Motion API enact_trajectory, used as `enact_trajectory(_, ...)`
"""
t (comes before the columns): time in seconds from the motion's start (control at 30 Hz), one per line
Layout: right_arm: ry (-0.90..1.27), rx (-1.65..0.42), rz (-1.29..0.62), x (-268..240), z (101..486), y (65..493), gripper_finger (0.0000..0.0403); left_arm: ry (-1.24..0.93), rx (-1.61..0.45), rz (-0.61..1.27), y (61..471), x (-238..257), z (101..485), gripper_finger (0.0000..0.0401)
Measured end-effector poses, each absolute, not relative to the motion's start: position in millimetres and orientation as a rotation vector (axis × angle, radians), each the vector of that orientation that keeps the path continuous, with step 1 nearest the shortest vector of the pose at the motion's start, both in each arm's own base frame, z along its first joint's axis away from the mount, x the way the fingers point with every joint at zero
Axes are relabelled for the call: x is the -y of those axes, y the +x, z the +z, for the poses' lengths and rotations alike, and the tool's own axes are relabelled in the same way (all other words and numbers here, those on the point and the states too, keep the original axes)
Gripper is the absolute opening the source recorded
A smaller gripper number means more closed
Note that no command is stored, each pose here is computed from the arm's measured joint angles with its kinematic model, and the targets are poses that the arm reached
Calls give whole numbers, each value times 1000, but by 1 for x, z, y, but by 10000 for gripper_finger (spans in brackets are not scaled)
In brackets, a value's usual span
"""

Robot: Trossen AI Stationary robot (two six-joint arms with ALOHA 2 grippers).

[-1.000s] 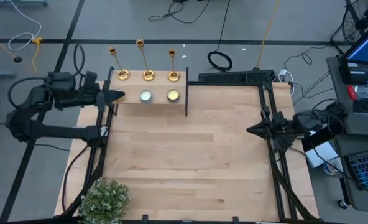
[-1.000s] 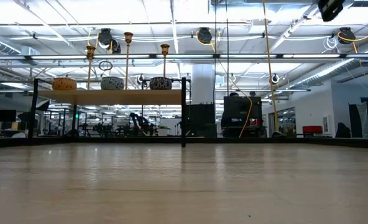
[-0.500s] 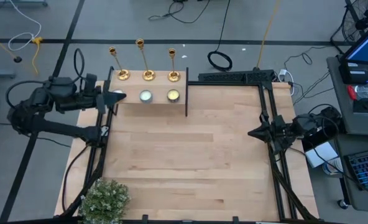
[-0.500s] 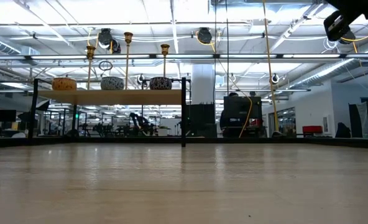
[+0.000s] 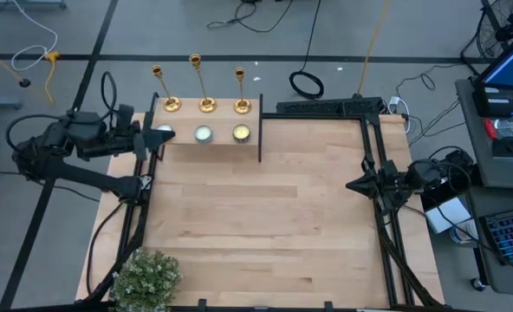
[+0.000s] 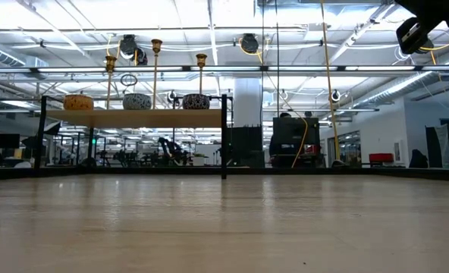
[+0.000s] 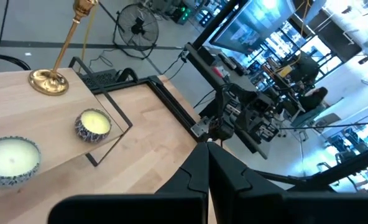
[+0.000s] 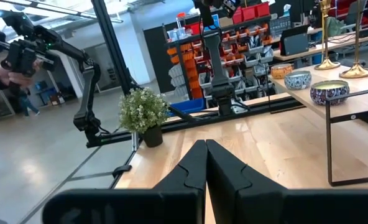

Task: Pick & Place candle stick holders
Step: Return to Home Position

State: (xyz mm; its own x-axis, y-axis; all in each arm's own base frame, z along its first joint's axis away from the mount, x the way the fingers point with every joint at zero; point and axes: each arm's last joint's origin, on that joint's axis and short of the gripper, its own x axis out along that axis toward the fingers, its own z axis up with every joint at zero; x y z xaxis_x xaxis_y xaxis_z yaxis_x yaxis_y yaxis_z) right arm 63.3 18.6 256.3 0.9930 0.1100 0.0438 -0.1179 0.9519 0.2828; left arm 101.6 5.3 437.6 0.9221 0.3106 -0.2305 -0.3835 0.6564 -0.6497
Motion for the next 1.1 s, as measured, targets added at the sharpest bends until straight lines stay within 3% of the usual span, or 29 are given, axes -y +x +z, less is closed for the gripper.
enact_trajectory(0.5, 290, 52, 119, -19, 259, 63, 0, -732, -94, 473, 119, -4, 436, 1)
enact_trajectory(0.73, 280, 227, 68, -21, 280, 73, 0, -651, -51, 480, 141, -5, 439, 1)
enact_trajectory(1.1, 222, 161, -26, -35, 325, 112, 0, -557, 47, 488, 141, -10, 451, 1)
